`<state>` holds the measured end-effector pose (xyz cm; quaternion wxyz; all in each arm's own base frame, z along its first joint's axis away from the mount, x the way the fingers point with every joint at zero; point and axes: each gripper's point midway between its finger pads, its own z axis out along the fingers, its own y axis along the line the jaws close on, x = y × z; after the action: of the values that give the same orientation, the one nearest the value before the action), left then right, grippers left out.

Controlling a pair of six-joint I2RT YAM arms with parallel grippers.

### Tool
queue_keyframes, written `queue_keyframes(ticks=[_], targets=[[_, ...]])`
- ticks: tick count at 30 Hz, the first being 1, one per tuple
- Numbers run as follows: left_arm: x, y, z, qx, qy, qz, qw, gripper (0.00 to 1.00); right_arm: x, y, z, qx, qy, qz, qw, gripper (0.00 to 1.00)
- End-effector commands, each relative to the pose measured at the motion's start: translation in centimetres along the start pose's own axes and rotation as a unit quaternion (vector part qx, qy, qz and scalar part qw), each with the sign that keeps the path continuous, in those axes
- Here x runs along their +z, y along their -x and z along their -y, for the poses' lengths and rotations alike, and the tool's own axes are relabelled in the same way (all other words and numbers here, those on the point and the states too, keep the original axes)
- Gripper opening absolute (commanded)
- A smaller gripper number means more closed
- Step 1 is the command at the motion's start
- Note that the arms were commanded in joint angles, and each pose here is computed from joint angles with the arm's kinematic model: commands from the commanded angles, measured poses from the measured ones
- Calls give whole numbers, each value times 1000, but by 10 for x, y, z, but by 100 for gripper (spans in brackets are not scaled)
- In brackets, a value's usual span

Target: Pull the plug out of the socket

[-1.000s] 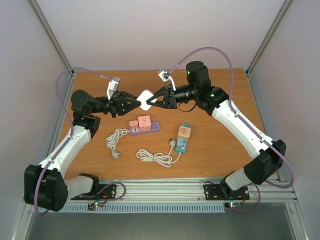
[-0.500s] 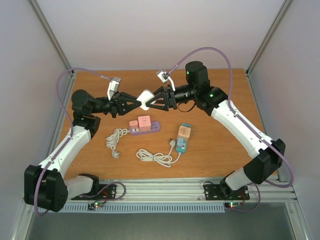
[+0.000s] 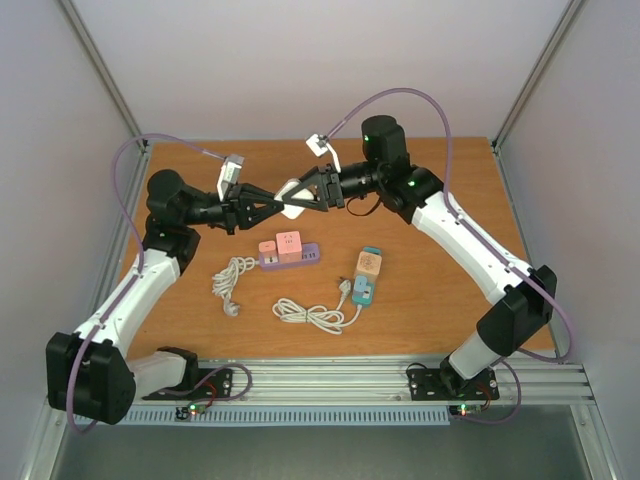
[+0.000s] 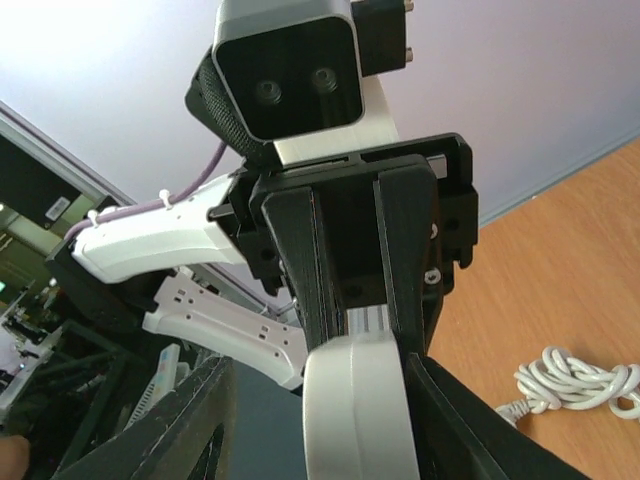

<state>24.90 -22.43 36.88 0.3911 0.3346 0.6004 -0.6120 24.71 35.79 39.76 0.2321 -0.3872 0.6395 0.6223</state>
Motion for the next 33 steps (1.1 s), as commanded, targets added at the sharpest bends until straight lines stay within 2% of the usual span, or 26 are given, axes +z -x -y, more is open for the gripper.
queue_keyframes(ticks=[1, 3, 9, 13, 17, 22, 31, 33], targets=[[1, -6, -25, -23, 50, 0, 998, 1, 8, 25, -54, -58, 73, 3, 996, 49], [0, -9, -28, -17, 61, -7, 998, 1, 7, 32, -54, -65, 67, 11, 996, 52], [-3, -7, -31, 10, 84, -17, 996, 1, -7, 57, -35, -78, 15, 53, 995, 72], [-17, -1, -51, 30, 133, -10, 991, 1, -23, 71, -22, -85, -31, 85, 992, 86], [-45, 13, -82, 41, 211, 16, 977, 1, -34, 76, -5, -100, -90, 103, 985, 95], [-77, 19, -127, 12, 290, 12, 957, 1, -42, 66, 25, -114, -167, 114, 973, 99], [-160, 29, -206, 29, 438, 20, 898, 1, -55, 48, 62, -115, -252, 129, 952, 99], [-178, 33, -218, 32, 450, 30, 892, 1, -58, 43, 68, -114, -264, 129, 949, 98]])
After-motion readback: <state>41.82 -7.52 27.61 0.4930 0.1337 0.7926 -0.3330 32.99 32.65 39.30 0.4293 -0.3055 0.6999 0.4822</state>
